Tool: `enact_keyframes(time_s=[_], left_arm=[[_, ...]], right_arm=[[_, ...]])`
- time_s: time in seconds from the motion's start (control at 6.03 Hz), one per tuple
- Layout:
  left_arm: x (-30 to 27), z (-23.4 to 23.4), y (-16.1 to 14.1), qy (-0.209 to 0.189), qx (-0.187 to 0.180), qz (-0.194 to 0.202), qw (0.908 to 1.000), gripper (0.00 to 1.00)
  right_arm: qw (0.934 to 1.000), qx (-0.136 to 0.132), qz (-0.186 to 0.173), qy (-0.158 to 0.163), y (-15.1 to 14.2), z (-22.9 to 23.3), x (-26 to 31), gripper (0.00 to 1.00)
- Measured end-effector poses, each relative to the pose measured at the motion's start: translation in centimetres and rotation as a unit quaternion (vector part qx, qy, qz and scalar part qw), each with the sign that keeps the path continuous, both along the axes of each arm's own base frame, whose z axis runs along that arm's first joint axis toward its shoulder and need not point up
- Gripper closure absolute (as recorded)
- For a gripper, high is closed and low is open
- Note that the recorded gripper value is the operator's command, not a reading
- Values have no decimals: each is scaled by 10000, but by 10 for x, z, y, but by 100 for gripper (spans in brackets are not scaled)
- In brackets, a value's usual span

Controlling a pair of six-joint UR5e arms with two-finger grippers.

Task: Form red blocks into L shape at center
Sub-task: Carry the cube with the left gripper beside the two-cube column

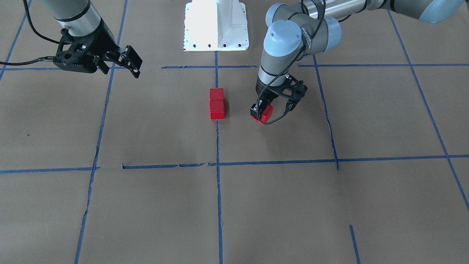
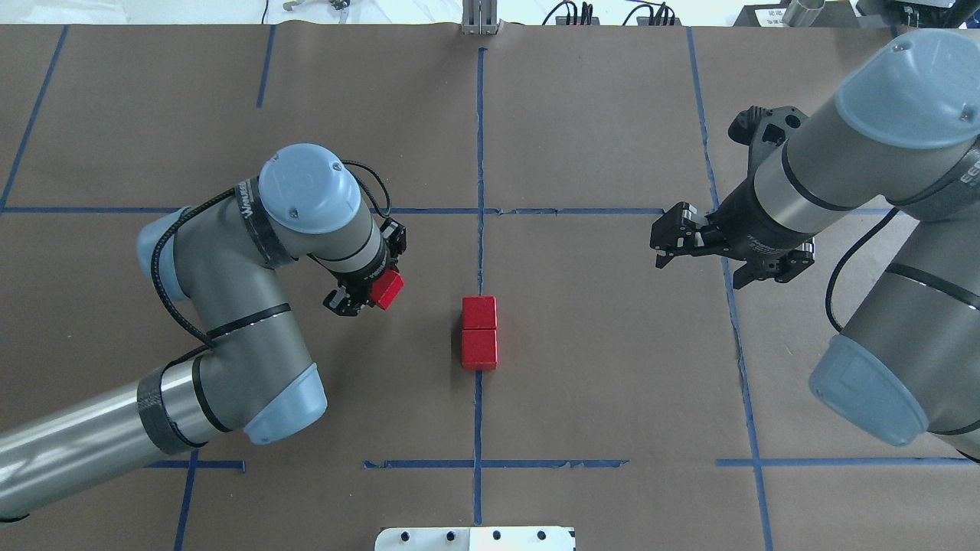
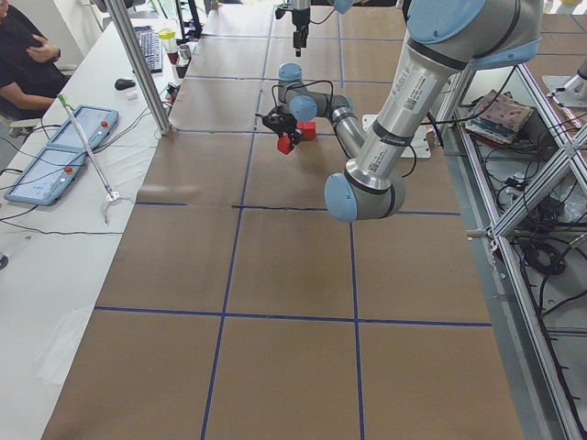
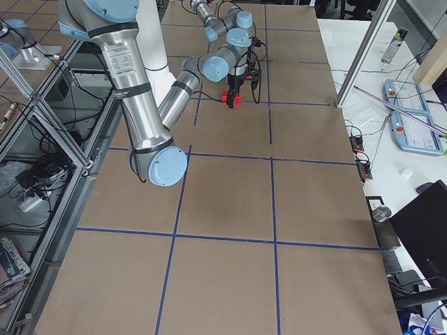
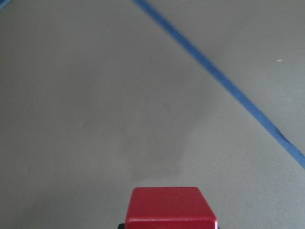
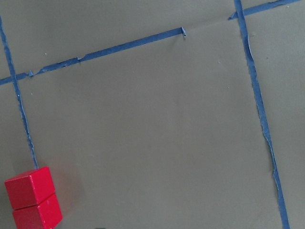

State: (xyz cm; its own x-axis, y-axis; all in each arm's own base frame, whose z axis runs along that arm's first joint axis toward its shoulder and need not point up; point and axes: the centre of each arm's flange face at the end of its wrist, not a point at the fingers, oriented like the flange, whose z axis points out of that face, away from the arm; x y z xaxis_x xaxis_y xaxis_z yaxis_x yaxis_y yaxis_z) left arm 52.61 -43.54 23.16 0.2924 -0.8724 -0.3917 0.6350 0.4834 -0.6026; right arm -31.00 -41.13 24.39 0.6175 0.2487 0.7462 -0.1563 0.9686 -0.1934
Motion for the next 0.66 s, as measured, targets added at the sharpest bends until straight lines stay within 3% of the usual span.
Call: enact_keyframes(time_s=[0.33,0.66], left_arm=[[18,-19,17,16,-1067,-944,9898,100],[28,-22,24,185,-1585,-1414,9770,100]], right_arm=[[10000,-2,-2,2,0,0,0,0],[10000,-4,-5,3,0,0,-1,0]])
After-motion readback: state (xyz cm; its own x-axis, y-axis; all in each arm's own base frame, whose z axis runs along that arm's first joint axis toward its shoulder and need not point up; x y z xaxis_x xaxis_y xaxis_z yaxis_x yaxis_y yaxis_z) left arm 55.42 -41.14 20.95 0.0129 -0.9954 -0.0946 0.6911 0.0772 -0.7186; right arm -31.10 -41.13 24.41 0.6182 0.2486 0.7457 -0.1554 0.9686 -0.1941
